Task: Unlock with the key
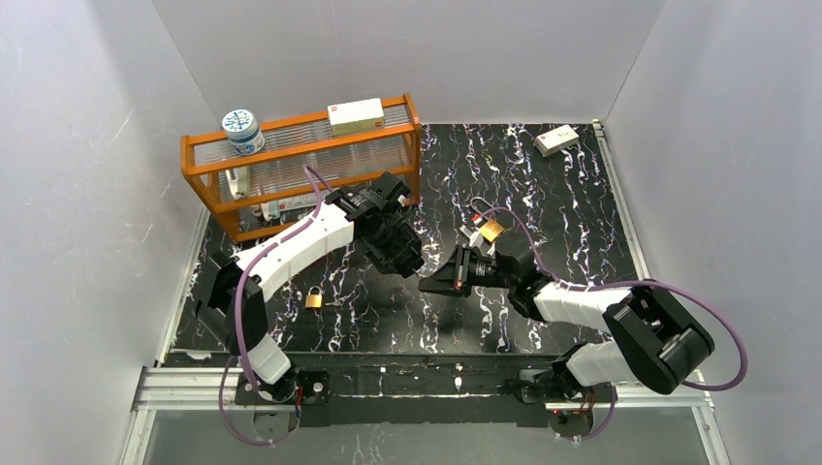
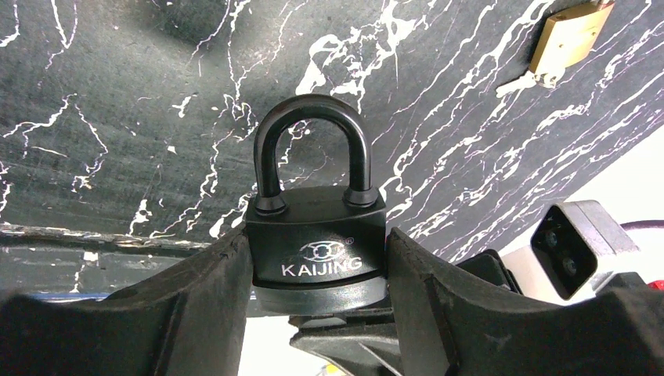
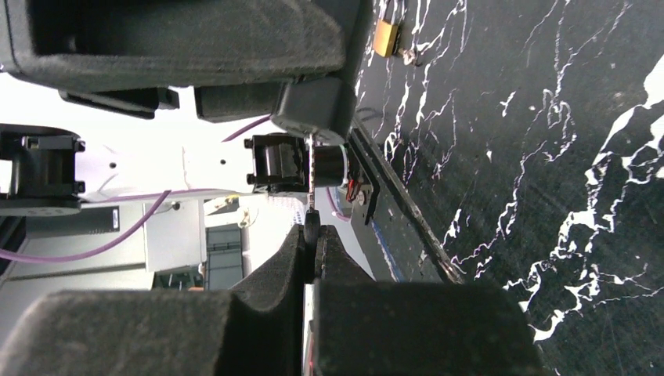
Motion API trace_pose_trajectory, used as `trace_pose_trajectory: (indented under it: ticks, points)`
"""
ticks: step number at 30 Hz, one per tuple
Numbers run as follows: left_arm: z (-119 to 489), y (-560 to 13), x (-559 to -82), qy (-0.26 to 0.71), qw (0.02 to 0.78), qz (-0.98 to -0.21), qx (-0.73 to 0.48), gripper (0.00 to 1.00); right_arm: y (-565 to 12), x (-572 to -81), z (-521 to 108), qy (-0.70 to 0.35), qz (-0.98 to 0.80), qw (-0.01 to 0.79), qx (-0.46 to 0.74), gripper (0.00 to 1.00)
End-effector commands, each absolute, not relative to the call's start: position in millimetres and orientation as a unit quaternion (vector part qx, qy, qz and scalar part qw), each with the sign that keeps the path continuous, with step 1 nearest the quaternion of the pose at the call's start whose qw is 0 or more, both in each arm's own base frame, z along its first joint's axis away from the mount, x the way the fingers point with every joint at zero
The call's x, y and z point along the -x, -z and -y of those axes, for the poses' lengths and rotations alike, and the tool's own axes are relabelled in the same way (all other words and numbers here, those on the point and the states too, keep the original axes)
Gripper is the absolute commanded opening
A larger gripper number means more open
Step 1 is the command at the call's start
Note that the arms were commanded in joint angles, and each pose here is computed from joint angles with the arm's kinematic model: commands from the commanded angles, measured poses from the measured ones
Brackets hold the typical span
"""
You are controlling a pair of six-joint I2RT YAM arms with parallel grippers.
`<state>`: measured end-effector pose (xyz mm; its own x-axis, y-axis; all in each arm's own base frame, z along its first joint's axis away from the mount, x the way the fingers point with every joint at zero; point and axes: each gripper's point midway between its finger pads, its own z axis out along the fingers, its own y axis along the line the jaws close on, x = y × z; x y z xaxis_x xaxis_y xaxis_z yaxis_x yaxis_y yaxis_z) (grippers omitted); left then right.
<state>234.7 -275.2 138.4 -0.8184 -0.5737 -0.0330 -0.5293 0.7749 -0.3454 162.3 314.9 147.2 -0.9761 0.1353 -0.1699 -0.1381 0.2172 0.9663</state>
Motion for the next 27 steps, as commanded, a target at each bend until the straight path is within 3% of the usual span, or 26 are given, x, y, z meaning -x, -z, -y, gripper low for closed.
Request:
trace_pose_trajectory:
  ticks: [1, 15, 27]
  points:
    - [277, -161, -228, 0.196, 0.072, -0.934, 0.289, 0.0, -159, -181, -316, -0.624, -0.768, 0.145, -0.016, 0.01]
    - [275, -161, -228, 0.194, 0.074, -0.935, 0.287, 0.0, -159, -189, -305, -0.604, -0.777, 0.175, -0.038, 0.01]
    - [283, -161, -229, 0.213, 0.07, -0.933, 0.283, 0.0, -158, -206, -328, -0.588, -0.799, 0.104, -0.063, 0.01]
